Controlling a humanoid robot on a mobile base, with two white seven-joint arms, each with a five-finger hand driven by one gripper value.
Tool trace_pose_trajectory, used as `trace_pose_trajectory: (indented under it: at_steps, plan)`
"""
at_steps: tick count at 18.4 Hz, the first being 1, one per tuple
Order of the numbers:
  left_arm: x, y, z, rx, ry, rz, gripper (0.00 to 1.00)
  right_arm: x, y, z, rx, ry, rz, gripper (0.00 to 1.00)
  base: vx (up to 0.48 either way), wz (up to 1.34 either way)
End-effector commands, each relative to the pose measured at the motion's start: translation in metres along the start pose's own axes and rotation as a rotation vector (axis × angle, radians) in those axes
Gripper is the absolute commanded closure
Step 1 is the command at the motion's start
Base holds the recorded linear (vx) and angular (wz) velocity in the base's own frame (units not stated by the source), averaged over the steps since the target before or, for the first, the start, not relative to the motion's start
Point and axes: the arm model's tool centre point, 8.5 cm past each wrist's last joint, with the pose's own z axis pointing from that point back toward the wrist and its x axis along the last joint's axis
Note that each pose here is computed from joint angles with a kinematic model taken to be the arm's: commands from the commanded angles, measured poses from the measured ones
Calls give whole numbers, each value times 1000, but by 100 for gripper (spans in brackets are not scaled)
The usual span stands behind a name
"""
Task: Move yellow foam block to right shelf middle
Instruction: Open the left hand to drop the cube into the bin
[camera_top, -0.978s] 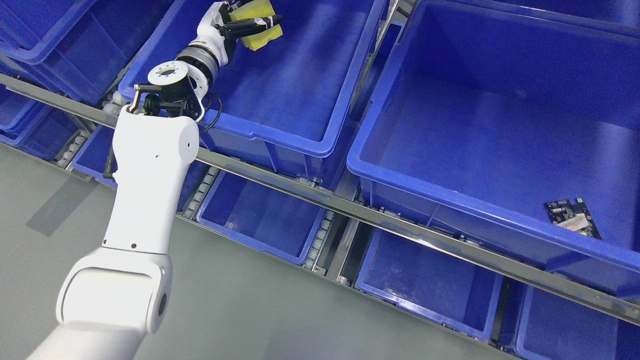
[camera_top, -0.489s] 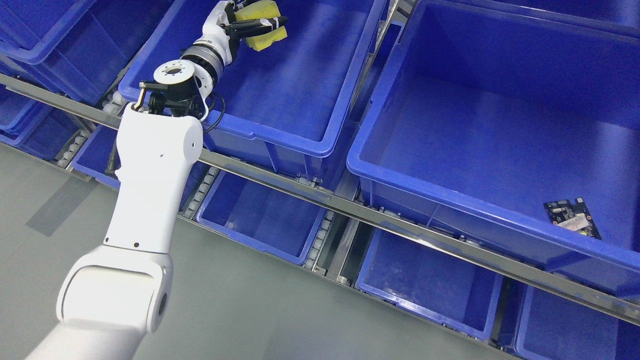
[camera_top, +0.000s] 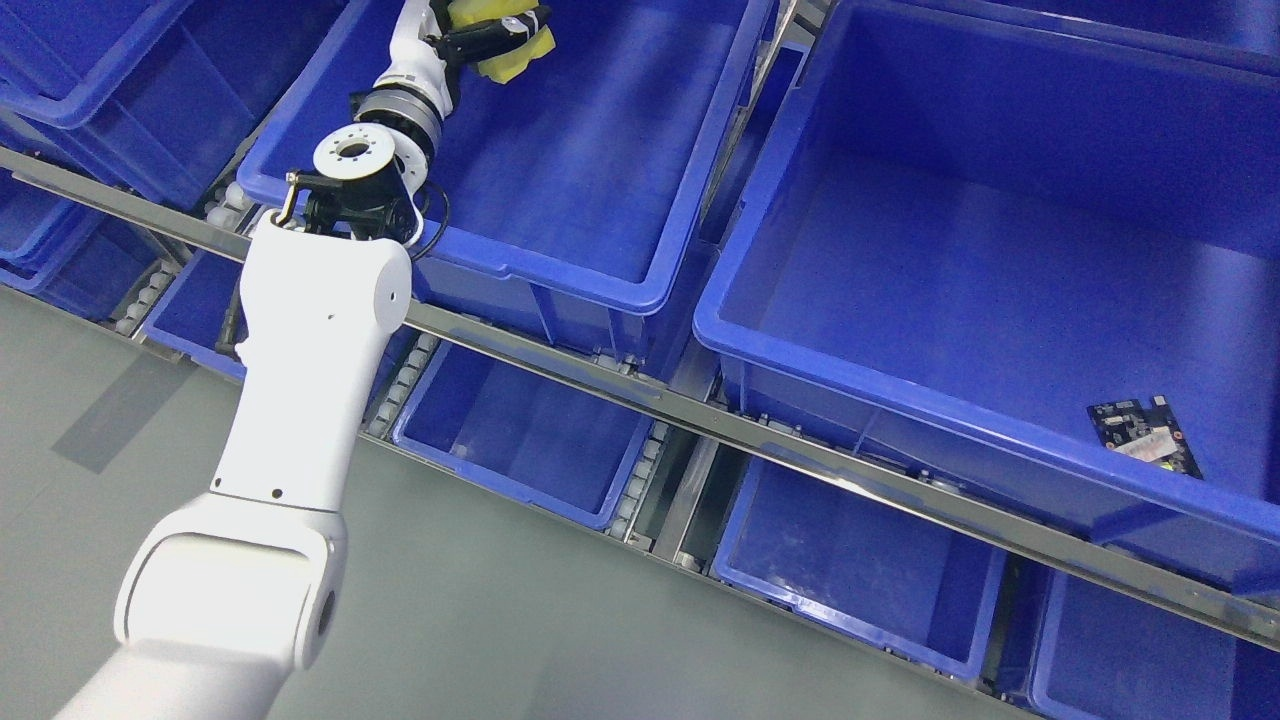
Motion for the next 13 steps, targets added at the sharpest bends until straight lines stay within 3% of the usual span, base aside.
trace_pose_trajectory:
  at_steps: [1, 8, 13]
  plan:
    - [-18, -22, 1, -67, 93, -115, 0, 8, -11, -1, -17, -20, 2, 0, 0, 0]
    - [0, -30, -1, -68, 53, -203, 0, 8, -11, -1, -17, -20, 2, 0, 0, 0]
    - [-3, -39, -1, -93, 41, -594, 0, 8, -11, -1, -17, -20, 2, 0, 0, 0]
